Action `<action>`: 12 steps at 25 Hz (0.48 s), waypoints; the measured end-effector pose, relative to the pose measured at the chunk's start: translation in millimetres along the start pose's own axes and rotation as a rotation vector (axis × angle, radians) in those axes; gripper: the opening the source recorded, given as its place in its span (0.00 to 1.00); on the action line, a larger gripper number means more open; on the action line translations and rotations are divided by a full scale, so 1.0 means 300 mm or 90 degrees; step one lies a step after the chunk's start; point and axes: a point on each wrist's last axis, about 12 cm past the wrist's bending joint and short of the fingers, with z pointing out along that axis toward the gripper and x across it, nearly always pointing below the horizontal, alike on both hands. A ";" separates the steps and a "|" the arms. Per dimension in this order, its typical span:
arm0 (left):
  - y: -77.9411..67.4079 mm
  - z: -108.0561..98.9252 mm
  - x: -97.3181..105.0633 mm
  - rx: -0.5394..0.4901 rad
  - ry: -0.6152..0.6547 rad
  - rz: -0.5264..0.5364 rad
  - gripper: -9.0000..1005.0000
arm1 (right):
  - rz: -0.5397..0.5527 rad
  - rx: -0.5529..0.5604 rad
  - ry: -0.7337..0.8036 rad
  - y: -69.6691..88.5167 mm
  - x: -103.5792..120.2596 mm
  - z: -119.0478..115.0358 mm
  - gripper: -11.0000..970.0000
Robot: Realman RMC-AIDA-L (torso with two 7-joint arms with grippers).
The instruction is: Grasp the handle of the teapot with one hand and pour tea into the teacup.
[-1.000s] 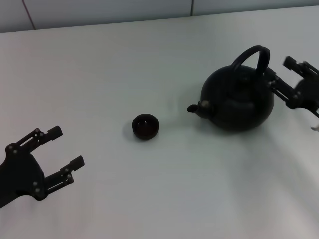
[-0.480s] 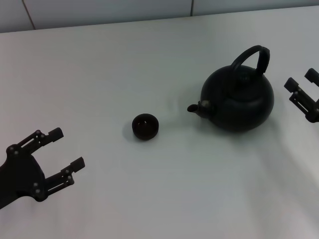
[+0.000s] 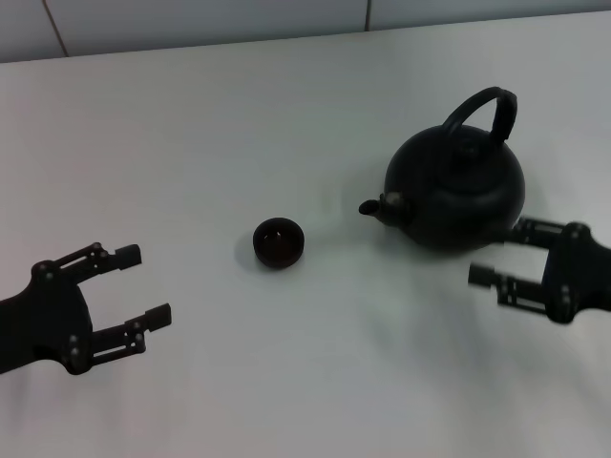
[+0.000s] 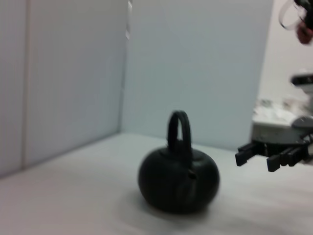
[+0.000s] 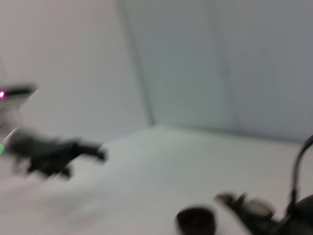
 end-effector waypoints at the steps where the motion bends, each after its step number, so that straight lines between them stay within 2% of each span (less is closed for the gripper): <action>1: 0.019 0.006 -0.019 0.021 0.022 -0.009 0.79 | -0.008 -0.018 0.023 -0.004 -0.013 -0.003 0.65; 3: 0.045 0.014 -0.046 0.045 0.048 -0.020 0.79 | -0.032 -0.051 0.088 -0.015 -0.051 -0.010 0.65; 5: 0.060 0.018 -0.061 0.056 0.062 -0.026 0.79 | -0.039 -0.057 0.108 -0.019 -0.063 -0.012 0.65; 7: 0.102 0.033 -0.107 0.088 0.099 -0.047 0.79 | -0.051 -0.061 0.135 -0.029 -0.086 -0.015 0.65; 12: 0.136 0.048 -0.147 0.107 0.147 -0.054 0.79 | -0.077 -0.060 0.168 -0.053 -0.133 -0.022 0.65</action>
